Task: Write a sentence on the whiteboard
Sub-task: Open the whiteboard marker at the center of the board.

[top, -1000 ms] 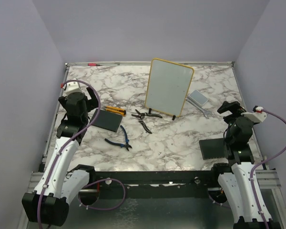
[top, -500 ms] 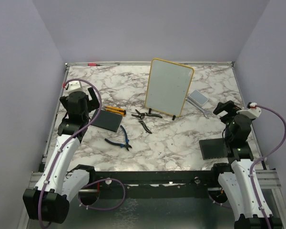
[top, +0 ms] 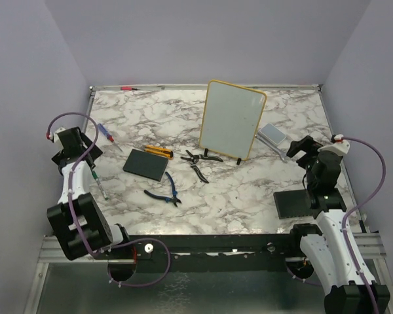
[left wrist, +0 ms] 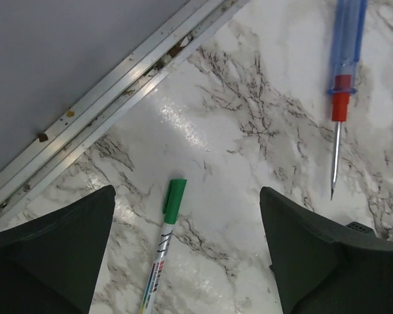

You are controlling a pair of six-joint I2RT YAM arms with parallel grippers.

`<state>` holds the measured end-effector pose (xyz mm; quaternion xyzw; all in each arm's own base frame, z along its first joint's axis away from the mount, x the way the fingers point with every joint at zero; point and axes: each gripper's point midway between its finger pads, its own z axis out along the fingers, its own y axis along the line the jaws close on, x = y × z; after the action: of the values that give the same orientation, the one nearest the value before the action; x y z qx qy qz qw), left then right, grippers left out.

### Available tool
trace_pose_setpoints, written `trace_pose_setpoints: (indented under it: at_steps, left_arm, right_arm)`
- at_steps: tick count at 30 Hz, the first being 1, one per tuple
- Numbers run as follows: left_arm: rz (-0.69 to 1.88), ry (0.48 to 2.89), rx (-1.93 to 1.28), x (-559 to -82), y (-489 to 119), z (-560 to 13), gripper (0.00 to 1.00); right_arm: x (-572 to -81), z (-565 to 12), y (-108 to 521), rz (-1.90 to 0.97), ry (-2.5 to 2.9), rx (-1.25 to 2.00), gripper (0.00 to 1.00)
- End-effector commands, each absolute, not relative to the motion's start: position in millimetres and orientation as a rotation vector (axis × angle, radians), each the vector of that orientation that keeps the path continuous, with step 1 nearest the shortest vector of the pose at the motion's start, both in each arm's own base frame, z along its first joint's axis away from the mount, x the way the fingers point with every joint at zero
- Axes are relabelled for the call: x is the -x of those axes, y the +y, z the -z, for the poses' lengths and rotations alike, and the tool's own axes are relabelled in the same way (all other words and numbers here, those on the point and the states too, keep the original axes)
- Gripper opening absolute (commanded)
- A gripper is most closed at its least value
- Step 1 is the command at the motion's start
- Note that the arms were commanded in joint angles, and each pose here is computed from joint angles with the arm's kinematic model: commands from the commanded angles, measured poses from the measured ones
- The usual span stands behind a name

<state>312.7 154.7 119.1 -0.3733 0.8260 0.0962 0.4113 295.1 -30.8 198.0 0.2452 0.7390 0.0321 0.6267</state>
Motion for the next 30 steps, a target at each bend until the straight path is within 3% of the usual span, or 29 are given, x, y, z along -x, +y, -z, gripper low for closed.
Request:
trace_pose_setpoints:
  at_steps: [1, 10, 15, 30]
  left_arm:
    - [-0.184, 2.208, 0.985, -311.2, 149.6, -79.4, 0.88]
    - [-0.18, 2.35, 1.027, -304.6, 146.5, -36.9, 0.71]
    - [-0.233, 2.395, 1.028, -299.4, 152.3, -27.6, 0.55]
    - [-0.264, 2.456, 1.072, -289.1, 159.4, -7.8, 0.38]
  right_arm:
    - [-304.1, -217.7, -21.9, -0.13, 1.667, -0.513, 0.97]
    - [-296.0, -220.2, -27.1, -0.113, 1.648, -0.548, 0.97]
    - [-295.7, -220.3, -27.4, -0.113, 1.645, -0.55, 0.97]
    - [-297.4, -218.2, -26.3, -0.116, 1.656, -0.548, 0.97]
